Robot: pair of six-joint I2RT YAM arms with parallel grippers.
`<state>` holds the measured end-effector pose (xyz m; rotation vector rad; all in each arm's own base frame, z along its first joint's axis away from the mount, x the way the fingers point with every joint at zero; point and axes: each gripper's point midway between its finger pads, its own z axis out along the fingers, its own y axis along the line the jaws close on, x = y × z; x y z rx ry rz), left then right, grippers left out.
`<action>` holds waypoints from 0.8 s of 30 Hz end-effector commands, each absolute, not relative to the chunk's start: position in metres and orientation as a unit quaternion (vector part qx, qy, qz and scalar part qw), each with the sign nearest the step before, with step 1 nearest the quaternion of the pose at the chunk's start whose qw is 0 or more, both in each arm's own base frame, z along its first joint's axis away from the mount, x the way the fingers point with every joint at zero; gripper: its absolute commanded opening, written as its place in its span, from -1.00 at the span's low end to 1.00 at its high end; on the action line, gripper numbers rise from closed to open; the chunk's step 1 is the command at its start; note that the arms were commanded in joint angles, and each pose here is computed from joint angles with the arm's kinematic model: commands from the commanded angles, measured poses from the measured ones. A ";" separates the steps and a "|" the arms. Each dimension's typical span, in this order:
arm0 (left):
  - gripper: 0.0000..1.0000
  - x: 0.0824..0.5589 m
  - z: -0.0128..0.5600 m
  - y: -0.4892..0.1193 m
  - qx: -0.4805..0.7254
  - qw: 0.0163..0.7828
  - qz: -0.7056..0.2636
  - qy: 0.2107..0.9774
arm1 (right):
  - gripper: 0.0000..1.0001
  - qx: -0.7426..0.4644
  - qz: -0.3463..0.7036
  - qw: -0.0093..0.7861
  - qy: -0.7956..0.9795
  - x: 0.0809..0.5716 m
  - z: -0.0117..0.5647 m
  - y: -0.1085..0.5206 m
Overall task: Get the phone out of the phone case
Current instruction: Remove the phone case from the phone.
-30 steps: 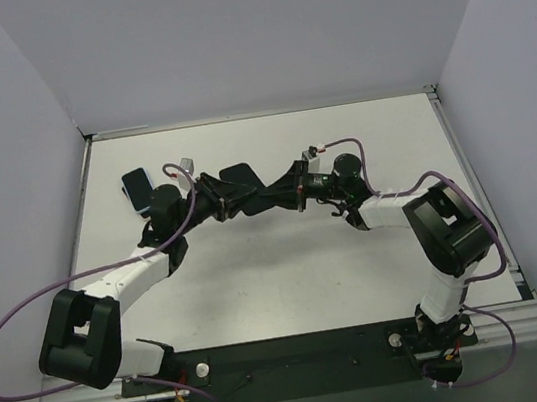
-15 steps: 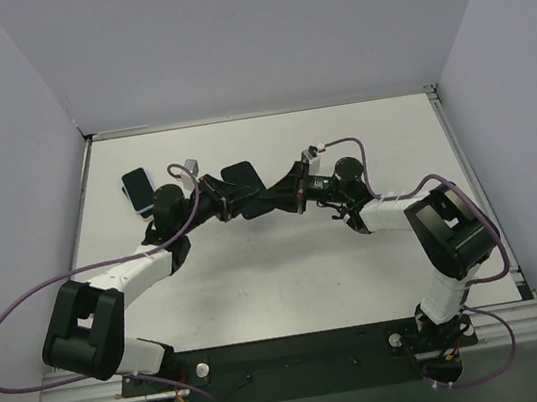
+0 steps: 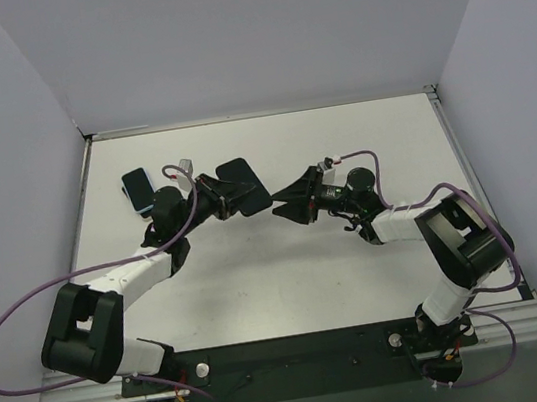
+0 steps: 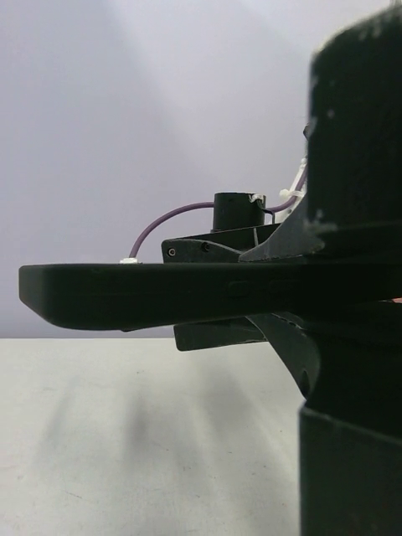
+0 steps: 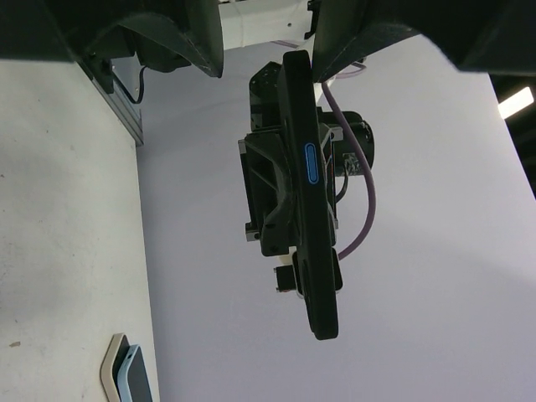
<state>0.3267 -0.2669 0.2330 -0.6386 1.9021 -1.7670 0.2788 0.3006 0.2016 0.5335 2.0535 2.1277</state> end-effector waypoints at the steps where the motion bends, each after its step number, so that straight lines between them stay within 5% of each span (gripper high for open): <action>1: -1.00 0.326 0.299 -0.262 -0.185 0.297 -0.692 0.632 | -0.17 0.059 0.779 0.172 0.601 0.263 0.273 0.296; 21: -1.00 0.327 0.297 -0.260 -0.204 0.290 -0.690 0.631 | -0.62 0.041 0.775 0.156 0.610 0.265 0.271 0.319; 24: -1.00 0.327 0.298 -0.260 -0.203 0.289 -0.692 0.630 | -1.00 0.039 0.769 0.163 0.617 0.265 0.273 0.319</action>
